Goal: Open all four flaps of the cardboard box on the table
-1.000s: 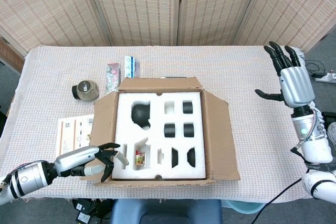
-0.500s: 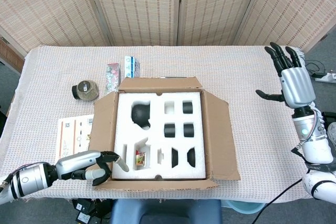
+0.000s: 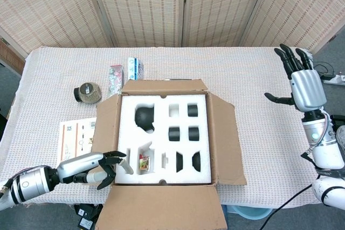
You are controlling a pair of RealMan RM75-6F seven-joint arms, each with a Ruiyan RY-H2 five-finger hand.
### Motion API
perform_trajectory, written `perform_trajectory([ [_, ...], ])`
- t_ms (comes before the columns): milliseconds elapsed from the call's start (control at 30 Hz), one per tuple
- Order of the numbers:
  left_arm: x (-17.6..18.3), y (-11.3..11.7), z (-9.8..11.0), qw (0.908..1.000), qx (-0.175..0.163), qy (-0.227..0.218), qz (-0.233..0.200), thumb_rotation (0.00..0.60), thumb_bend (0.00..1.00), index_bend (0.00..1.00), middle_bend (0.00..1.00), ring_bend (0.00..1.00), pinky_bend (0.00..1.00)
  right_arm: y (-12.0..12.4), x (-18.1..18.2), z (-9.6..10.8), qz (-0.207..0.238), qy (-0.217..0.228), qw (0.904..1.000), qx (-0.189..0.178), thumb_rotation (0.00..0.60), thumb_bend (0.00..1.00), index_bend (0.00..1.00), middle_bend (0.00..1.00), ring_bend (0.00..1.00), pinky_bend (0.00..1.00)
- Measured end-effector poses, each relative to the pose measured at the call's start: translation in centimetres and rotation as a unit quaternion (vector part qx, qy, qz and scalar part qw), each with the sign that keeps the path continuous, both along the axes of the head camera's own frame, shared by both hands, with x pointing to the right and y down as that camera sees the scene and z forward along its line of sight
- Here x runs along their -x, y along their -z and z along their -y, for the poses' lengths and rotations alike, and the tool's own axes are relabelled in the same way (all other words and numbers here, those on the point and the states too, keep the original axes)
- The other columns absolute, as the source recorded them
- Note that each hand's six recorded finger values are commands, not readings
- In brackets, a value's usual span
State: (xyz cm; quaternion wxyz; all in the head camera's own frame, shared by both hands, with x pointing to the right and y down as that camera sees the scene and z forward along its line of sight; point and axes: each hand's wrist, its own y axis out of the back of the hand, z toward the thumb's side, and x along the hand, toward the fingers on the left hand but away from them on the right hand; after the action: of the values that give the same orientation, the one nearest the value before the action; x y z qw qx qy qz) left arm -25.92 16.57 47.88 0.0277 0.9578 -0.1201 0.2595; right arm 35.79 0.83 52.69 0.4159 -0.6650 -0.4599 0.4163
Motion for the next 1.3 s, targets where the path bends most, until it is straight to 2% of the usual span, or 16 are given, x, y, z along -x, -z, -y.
perform_trajectory([
  [167, 0.7, -0.6, 1.1, 0.9987, -0.038, 0.024, 0.023, 0.001, 0.20, 0.28, 0.58, 0.47, 0.00, 0.0, -0.2, -0.2, -0.006, 0.001, 1.0000, 0.002, 0.600, 0.15, 0.00, 0.07, 0.20, 0.03],
  [267, 1.5, -1.3, 2.2, 0.9955, -0.067, 0.048, 0.048, 0.088, 0.20, 0.27, 0.49, 0.40, 0.00, -0.1, -0.6, -0.5, -0.013, 0.001, 0.9999, 0.004, 0.600, 0.15, 0.00, 0.07, 0.19, 0.03],
  [367, 2.6, -2.2, 3.4, 0.9895, -0.094, 0.080, 0.075, 0.245, 0.20, 0.27, 0.43, 0.36, 0.00, -0.3, -1.2, -1.1, -0.024, 0.000, 0.9997, 0.012, 0.600, 0.15, 0.00, 0.06, 0.17, 0.03],
  [433, 3.4, -2.7, 4.1, 0.9845, -0.112, 0.099, 0.093, 0.381, 0.20, 0.26, 0.39, 0.32, 0.00, -0.5, -1.7, -1.5, -0.030, 0.000, 0.9994, 0.019, 0.600, 0.15, 0.00, 0.05, 0.16, 0.03],
  [467, 4.0, -3.1, 4.5, 0.9804, -0.124, 0.111, 0.105, 0.424, 0.20, 0.26, 0.38, 0.31, 0.00, -0.5, -1.9, -1.8, -0.033, 0.000, 0.9992, 0.023, 0.600, 0.15, 0.00, 0.04, 0.16, 0.03],
  [533, 4.9, -3.7, 5.1, 0.9735, -0.141, 0.130, 0.125, 0.553, 0.21, 0.24, 0.37, 0.30, 0.00, -0.7, -2.4, -2.4, -0.038, 0.000, 0.9987, 0.034, 0.600, 0.15, 0.00, 0.02, 0.14, 0.03],
  [600, 6.1, -4.5, 5.6, 0.9641, -0.159, 0.153, 0.148, 0.595, 0.21, 0.22, 0.37, 0.29, 0.00, -0.9, -2.9, -3.1, -0.042, 0.001, 0.9982, 0.042, 0.600, 0.15, 0.00, 0.00, 0.13, 0.03],
  [833, 9.9, -6.8, 5.9, 0.9280, -0.220, 0.203, 0.222, 0.600, 0.25, 0.22, 0.35, 0.27, 0.00, -1.5, -5.2, -6.2, -0.048, -0.011, 0.9966, 0.066, 0.600, 0.15, 0.00, 0.00, 0.12, 0.03],
  [1000, 12.4, -7.7, 5.2, 0.8941, -0.273, 0.216, 0.281, 0.600, 0.26, 0.22, 0.35, 0.27, 0.00, -1.8, -7.0, -8.6, -0.051, -0.028, 0.9960, 0.068, 0.600, 0.15, 0.00, 0.00, 0.13, 0.03],
  [1167, 14.6, -8.0, 3.3, 0.8557, -0.317, 0.232, 0.337, 0.600, 0.26, 0.22, 0.34, 0.27, 0.00, -2.1, -8.7, -11.4, -0.056, -0.054, 0.9953, 0.059, 0.600, 0.15, 0.00, 0.00, 0.14, 0.03],
  [1300, 15.9, -7.9, 1.1, 0.8314, -0.335, 0.242, 0.372, 0.600, 0.26, 0.22, 0.34, 0.27, 0.00, -2.4, -9.9, -13.8, -0.056, -0.075, 0.9936, 0.063, 0.600, 0.15, 0.00, 0.01, 0.15, 0.03],
])
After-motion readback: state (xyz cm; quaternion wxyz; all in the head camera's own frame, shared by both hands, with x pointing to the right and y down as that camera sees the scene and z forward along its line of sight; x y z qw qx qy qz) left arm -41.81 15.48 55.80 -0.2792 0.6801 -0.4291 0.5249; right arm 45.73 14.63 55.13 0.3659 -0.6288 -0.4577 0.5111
